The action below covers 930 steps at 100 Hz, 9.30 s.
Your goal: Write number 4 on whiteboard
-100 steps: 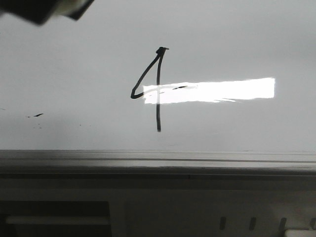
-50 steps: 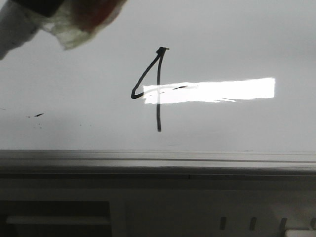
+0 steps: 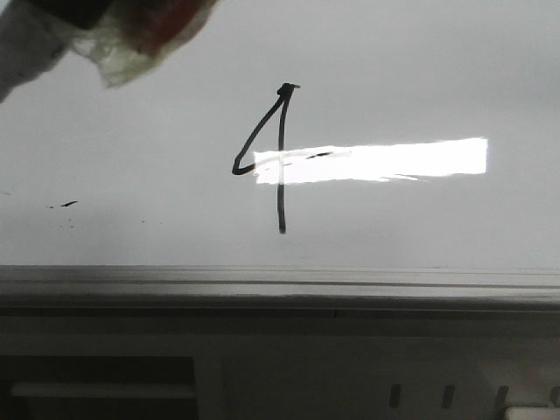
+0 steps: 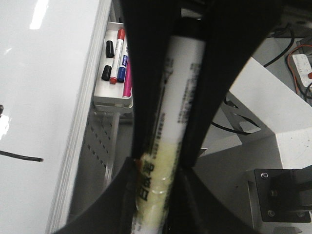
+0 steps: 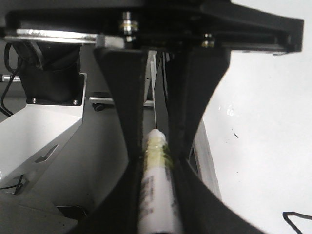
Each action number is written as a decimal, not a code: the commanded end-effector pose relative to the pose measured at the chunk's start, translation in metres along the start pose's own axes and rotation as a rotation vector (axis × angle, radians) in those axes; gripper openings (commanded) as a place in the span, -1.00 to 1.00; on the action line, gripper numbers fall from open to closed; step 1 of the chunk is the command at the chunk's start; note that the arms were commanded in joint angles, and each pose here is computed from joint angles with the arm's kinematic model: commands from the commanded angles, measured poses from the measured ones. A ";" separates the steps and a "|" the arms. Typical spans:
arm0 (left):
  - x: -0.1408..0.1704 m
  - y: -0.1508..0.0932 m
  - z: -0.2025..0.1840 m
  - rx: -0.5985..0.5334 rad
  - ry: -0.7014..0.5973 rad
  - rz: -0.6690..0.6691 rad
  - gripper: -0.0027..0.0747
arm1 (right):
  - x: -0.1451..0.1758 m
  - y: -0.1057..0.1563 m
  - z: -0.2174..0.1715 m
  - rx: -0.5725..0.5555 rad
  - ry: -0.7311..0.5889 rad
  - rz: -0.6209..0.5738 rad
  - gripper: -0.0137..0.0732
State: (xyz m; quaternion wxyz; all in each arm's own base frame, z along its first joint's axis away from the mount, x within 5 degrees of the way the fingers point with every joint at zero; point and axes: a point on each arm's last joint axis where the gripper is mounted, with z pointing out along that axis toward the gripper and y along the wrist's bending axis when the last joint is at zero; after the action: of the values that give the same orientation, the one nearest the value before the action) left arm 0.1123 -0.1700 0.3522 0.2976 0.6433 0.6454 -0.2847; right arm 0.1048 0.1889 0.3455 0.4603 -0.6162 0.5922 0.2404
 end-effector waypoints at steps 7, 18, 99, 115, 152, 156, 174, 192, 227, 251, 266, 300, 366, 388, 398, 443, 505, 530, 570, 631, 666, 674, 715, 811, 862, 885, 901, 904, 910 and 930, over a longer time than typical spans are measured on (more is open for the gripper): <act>-0.013 0.002 -0.010 -0.063 -0.083 -0.005 -0.98 | -0.013 -0.006 -0.006 0.047 -0.079 0.033 -0.72; -0.013 0.002 -0.010 -0.067 -0.076 0.002 -0.98 | -0.014 -0.006 -0.006 0.056 -0.092 0.047 -0.30; 0.013 0.012 0.012 -0.159 -0.055 -0.096 -0.98 | -0.023 -0.005 -0.048 0.213 -0.246 0.026 -0.83; 0.018 0.026 0.019 -0.306 -0.184 -0.206 -0.98 | -0.018 -0.002 -0.062 0.290 -0.303 0.031 -0.83; 0.047 0.056 0.023 -0.656 -0.460 -0.654 -0.98 | -0.010 0.005 -0.092 0.402 -0.407 0.036 -0.83; 0.048 0.059 0.025 -0.664 -0.467 -0.692 -0.98 | -0.010 0.005 -0.093 0.411 -0.407 0.042 -0.83; 0.056 0.071 0.037 -0.705 -0.458 -0.821 -0.98 | -0.006 -0.002 -0.094 0.458 -0.391 0.063 -0.83; 0.064 0.081 0.043 -0.789 -0.441 -0.867 -0.98 | -0.003 -0.006 -0.096 0.485 -0.385 0.103 -0.83; 0.073 0.091 0.055 -0.844 -0.389 -0.882 -0.98 | -0.003 -0.006 -0.096 0.483 -0.382 0.105 -0.83; 0.076 0.093 0.060 -0.843 -0.366 -0.888 -0.98 | -0.003 -0.006 -0.096 0.482 -0.383 0.108 -0.83; 0.076 0.093 0.060 -0.848 -0.367 -0.888 -0.78 | -0.003 -0.006 -0.096 0.477 -0.390 0.123 -0.83; 0.077 0.095 0.058 -0.877 -0.373 -0.886 -0.59 | -0.004 -0.006 -0.096 0.471 -0.396 0.140 -0.83; 0.077 0.096 0.056 -0.900 -0.378 -0.885 0.17 | -0.004 -0.006 -0.096 0.471 -0.396 0.140 -0.83; 0.076 0.095 0.053 -0.904 -0.392 -0.882 0.33 | -0.004 -0.006 -0.096 0.474 -0.398 0.140 -0.83; 0.072 0.092 0.045 -0.904 -0.425 -0.875 0.33 | -0.004 -0.006 -0.097 0.481 -0.401 0.141 -0.83; 0.041 0.040 -0.034 -0.877 -0.662 -0.584 -0.01 | 0.002 -0.005 -0.098 0.501 -0.404 0.144 -0.83; 0.120 -0.053 -0.057 -0.820 -0.812 -0.333 -0.98 | 0.116 0.051 -0.125 0.810 -0.583 0.214 -0.83; 0.128 -0.052 -0.048 -0.813 -0.782 -0.344 -0.98 | 0.117 0.053 -0.129 0.813 -0.605 0.209 -0.83; 0.129 -0.052 -0.047 -0.812 -0.779 -0.345 -0.98 | 0.117 0.053 -0.129 0.813 -0.605 0.209 -0.83; 0.204 -0.051 -0.026 -1.255 -0.576 -0.437 -0.98 | 0.117 0.053 -0.129 0.813 -0.605 0.209 -0.83; 0.242 -0.060 -0.008 -1.322 -0.308 -0.565 -0.98 | 0.117 0.053 -0.129 0.813 -0.605 0.209 -0.83; 0.242 -0.060 -0.007 -1.321 -0.306 -0.566 -0.98 | 0.117 0.053 -0.129 0.813 -0.605 0.209 -0.83; 0.242 -0.060 -0.007 -1.321 -0.306 -0.566 -0.98 | 0.117 0.053 -0.129 0.813 -0.605 0.209 -0.83; 0.242 -0.060 -0.007 -1.321 -0.306 -0.566 -0.98 | 0.147 0.052 -0.106 0.859 -0.532 0.268 -0.83; 0.242 -0.060 -0.007 -1.321 -0.306 -0.566 -0.98 | 0.185 0.036 -0.099 1.146 -0.254 0.559 -0.83; 0.242 -0.060 -0.007 -1.321 -0.306 -0.566 -0.98 | 0.218 0.055 -0.092 1.188 -0.130 0.671 -0.83; 0.242 -0.060 -0.007 -1.321 -0.306 -0.566 -0.98 | 0.230 0.067 -0.093 1.209 -0.017 0.755 -0.83; 0.242 -0.060 -0.007 -1.321 -0.306 -0.566 -0.98 | 0.231 0.068 -0.093 1.212 -0.002 0.767 -0.83; 0.242 -0.060 -0.007 -1.321 -0.306 -0.566 -0.98 | 0.231 0.071 -0.095 1.233 -0.010 0.761 -0.83; 0.242 -0.060 -0.007 -1.321 -0.306 -0.566 -0.98 | 0.231 0.073 -0.097 1.267 -0.018 0.750 -0.83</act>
State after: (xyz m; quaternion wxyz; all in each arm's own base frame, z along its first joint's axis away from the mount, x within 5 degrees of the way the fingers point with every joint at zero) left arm 0.0529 -0.0050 0.1812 0.6107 0.0957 0.7859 0.0126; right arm 0.0537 -0.0016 0.1787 0.6152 0.0144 0.7882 0.0058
